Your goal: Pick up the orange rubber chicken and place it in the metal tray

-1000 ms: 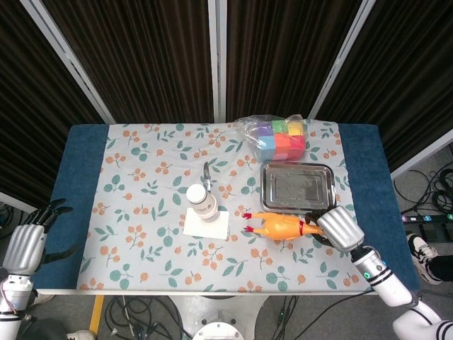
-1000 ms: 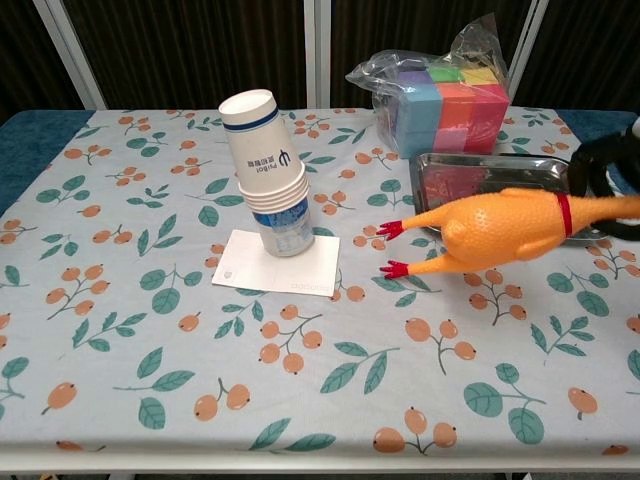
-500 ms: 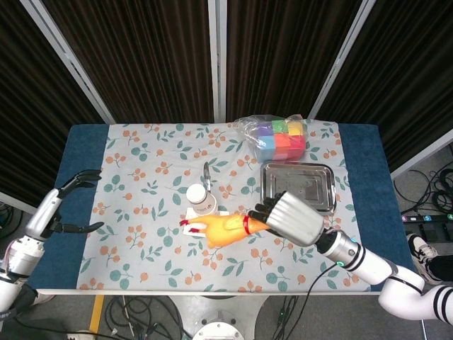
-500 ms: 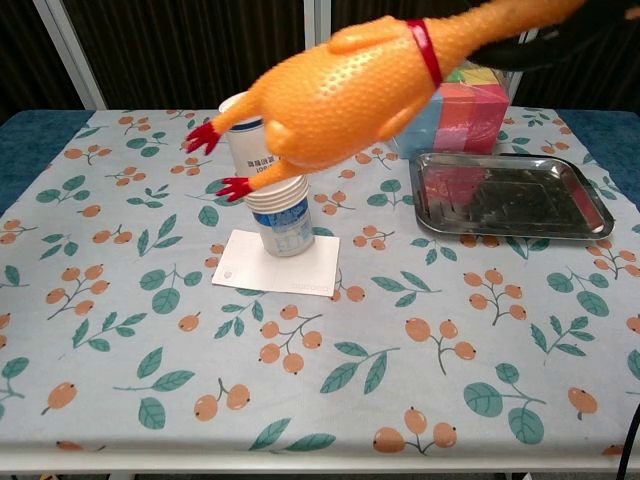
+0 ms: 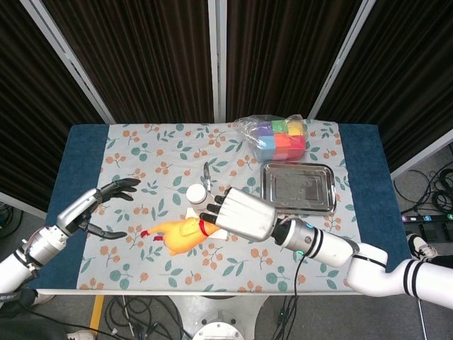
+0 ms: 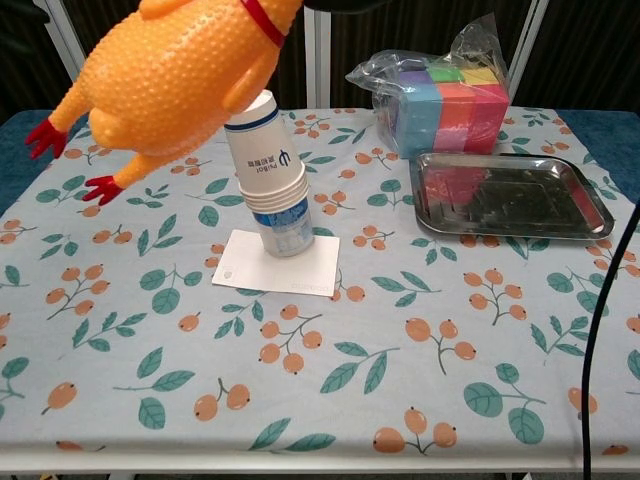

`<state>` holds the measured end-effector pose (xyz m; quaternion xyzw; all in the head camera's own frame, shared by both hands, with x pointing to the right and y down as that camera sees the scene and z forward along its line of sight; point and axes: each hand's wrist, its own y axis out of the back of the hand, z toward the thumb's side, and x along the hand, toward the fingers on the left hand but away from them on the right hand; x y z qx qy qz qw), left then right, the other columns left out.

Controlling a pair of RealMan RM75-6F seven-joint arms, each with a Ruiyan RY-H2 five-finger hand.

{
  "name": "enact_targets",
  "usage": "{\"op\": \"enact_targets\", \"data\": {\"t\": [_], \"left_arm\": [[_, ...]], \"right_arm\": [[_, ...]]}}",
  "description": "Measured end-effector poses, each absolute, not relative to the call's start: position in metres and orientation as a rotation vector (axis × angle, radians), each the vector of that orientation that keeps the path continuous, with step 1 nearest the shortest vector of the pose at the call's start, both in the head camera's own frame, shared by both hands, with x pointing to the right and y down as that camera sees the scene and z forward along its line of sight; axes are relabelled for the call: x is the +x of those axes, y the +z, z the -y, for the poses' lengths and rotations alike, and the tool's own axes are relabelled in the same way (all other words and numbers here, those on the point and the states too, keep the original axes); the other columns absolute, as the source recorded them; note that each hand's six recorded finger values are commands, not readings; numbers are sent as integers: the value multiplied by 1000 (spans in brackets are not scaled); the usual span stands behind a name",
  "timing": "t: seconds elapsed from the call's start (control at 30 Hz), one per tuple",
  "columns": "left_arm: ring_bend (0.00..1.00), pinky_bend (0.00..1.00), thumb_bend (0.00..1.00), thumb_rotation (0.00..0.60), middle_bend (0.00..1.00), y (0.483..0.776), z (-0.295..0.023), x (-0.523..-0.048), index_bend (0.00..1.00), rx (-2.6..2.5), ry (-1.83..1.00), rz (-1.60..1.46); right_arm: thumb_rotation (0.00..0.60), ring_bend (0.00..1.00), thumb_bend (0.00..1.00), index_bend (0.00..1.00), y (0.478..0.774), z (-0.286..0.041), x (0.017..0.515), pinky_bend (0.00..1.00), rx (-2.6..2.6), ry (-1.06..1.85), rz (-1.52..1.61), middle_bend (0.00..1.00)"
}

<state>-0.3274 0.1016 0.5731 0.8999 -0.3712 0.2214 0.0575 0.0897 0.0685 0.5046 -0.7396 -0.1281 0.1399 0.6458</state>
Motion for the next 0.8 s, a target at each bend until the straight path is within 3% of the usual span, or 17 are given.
{"op": "enact_targets", "data": {"t": [0.8], "left_arm": [[194, 265, 105, 600, 197, 591, -102, -298, 217, 2627, 645, 931]], "right_arm": [[600, 724, 399, 986, 518, -40, 22, 935, -1645, 334, 300, 751]]}}
